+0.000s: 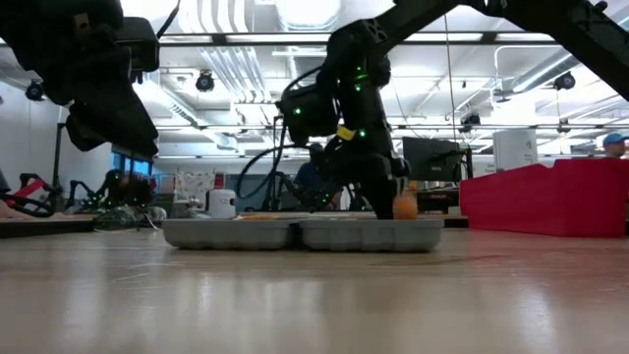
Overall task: Prefit tool cases
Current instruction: Remove the yellow nut driver from the gray pre-fit tool case
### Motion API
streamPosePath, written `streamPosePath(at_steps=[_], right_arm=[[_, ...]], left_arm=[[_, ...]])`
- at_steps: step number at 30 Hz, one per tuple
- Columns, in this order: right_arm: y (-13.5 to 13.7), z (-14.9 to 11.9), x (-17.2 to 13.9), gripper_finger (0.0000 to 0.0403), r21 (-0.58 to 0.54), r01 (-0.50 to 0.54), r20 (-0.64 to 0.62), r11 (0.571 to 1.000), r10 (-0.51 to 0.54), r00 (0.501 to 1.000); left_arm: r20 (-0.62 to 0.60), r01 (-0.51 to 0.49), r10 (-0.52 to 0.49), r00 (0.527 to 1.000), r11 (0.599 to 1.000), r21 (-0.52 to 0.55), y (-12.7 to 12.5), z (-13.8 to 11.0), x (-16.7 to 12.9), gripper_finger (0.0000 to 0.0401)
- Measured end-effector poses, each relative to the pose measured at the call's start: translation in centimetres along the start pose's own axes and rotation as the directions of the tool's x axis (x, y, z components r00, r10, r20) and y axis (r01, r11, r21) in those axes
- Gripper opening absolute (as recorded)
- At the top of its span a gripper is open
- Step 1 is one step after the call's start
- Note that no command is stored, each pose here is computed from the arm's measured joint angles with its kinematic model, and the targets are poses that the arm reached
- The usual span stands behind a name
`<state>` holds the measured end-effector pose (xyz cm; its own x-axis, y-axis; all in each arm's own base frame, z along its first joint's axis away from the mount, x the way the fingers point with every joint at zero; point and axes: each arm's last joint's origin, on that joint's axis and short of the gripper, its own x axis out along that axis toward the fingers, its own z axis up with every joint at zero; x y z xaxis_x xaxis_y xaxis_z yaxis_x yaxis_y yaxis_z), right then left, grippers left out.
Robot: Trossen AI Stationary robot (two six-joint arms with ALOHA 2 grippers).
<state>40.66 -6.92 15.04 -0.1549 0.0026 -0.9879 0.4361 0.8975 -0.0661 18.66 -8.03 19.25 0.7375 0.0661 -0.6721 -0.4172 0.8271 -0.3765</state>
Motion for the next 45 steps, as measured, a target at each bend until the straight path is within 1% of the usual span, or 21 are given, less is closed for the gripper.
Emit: streamPosePath(at_steps=[5,12,19,26,29,35,38,41,45], right_arm=[[0.2,0.2,0.5,0.0039,-0.034,-0.060,0.032,0.998,0.061,0.998],[0.4,0.5,-0.4,0.0033,-0.079,-0.073,0.056,0.994,0.078,0.995],[-0.1,-0.5,-0.7,0.0042,-0.120,-0.054,-0.057,0.991,0.048,0.997],[-0.3,-0.9,-0.8,0.0052,-0.130,-0.044,-0.101,0.991,0.031,0.994],[-0.4,-1.2,-0.8,0.0055,-0.151,-0.042,-0.132,0.988,0.022,0.991],[-0.5,-1.9,-1.1,0.0048,-0.183,-0.058,-0.203,0.981,0.020,0.979],[-0.5,-2.1,-1.3,0.0042,-0.196,-0.072,-0.213,0.978,0.029,0.977],[-0.5,-2.3,-1.7,0.0038,-0.200,-0.117,-0.221,0.973,0.071,0.973],[-0.4,-2.5,-2.1,0.0037,-0.214,-0.124,-0.209,0.969,0.079,0.975]], left_arm=[[0.000,0.000,0.000,1.000,1.000,-0.001,0.0,0.0,0.0,0.0137],[-0.001,0.001,-0.001,1.000,1.000,-0.001,0.0,0.0,0.0,0.0137],[-0.014,0.011,-0.011,1.000,1.000,-0.001,0.0,0.0,0.0,0.0137],[-0.016,0.008,-0.008,1.000,1.000,0.001,0.0,-0.1,0.0,0.0137],[-0.020,0.004,-0.004,1.000,1.000,0.003,0.1,-0.1,0.0,0.0137],[-0.021,0.001,-0.001,1.000,1.000,0.004,0.1,-0.1,-0.1,0.0137],[-0.025,-0.005,0.005,1.000,1.000,0.007,0.2,-0.1,-0.2,0.0137],[-0.027,-0.009,0.009,1.000,1.000,0.009,0.3,-0.1,-0.2,0.0137],[-0.029,-0.013,0.013,0.999,1.000,0.011,0.3,-0.2,-0.2,0.0137]])
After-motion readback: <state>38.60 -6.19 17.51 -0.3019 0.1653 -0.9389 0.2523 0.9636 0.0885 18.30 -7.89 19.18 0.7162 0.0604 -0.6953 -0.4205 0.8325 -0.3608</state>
